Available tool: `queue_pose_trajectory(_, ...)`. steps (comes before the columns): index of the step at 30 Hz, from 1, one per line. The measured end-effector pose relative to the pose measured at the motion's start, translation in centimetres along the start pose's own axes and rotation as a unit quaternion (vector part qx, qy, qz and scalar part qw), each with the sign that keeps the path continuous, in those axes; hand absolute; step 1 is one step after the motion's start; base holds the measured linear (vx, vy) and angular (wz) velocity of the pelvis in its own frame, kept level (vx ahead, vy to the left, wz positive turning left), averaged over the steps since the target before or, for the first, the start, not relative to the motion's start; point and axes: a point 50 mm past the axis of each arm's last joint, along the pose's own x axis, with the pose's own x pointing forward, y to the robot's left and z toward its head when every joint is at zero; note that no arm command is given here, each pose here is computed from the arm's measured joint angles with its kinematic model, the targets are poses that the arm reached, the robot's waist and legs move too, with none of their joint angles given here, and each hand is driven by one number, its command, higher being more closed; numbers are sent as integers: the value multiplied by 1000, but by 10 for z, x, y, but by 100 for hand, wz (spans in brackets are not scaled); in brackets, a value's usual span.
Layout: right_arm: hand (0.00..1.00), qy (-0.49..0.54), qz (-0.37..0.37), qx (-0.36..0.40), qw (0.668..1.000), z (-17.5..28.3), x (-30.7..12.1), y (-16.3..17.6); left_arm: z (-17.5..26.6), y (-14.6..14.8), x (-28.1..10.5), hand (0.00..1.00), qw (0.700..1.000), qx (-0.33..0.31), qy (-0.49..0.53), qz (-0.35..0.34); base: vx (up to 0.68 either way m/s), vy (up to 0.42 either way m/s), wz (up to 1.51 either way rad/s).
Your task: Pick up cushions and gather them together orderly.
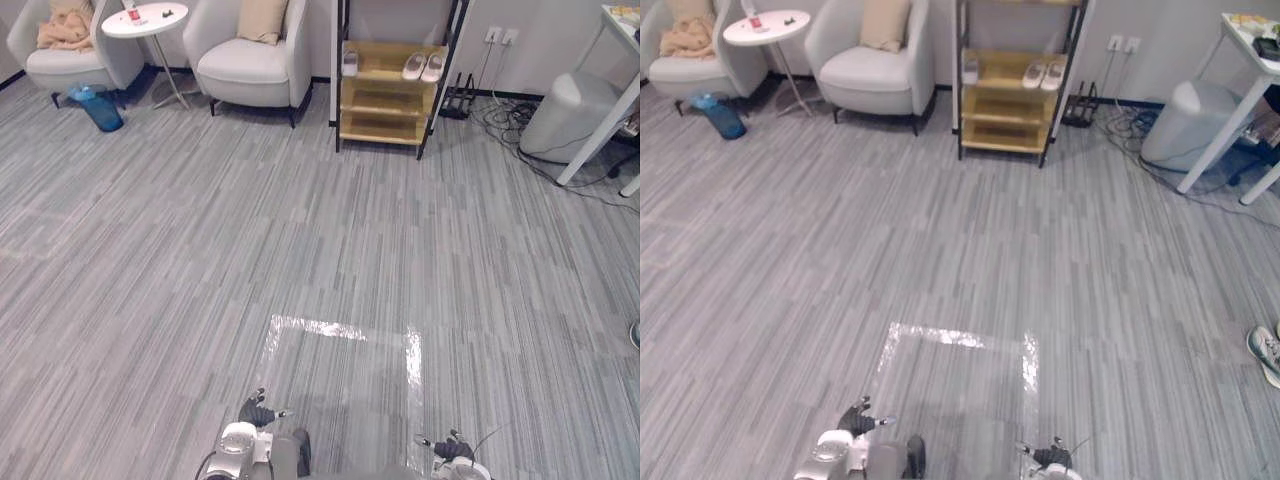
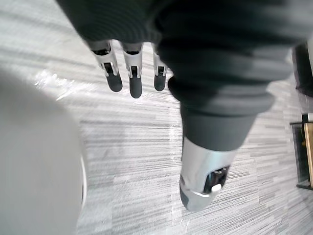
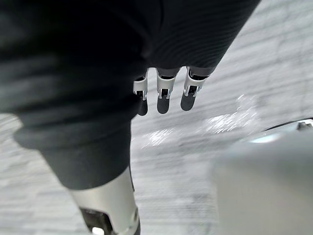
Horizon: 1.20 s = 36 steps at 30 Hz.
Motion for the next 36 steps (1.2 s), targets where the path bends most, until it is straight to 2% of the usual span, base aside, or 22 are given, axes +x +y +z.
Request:
queue_pose_trajectory(4, 0, -18, 3, 1, 1000, 12, 2, 3, -2, -1, -1, 0, 1000, 4, 3, -2, 275, -102, 19)
queue_pose_trajectory(9, 0, -12, -17, -7, 1000, 10, 4, -15, -9, -6, -2, 0, 1000, -1, 18, -9, 299, -194, 9)
queue_pose_trajectory(13, 0, -2, -33, -1, 999, -3, 0, -23, 3, -11, -1, 0, 999, -45, -6, -2, 206, -125, 24)
queue_pose_trajectory(20, 0, -11, -27, 9, 1000, 2, 0, -16, 10, -22, -1, 0, 998, -52, -19, -14, 184, 90, -22)
queue_pose_trajectory(26, 0, 21, -13, 16, 1000, -17, -5, -1, 3, -11, -1, 0, 999, -38, -7, -4, 192, 149, -1)
queue_pose_trajectory(36, 0, 35, -12, 22, 999, -23, -6, -1, -3, -11, -2, 0, 1000, -22, 3, -8, 67, 30, 11)
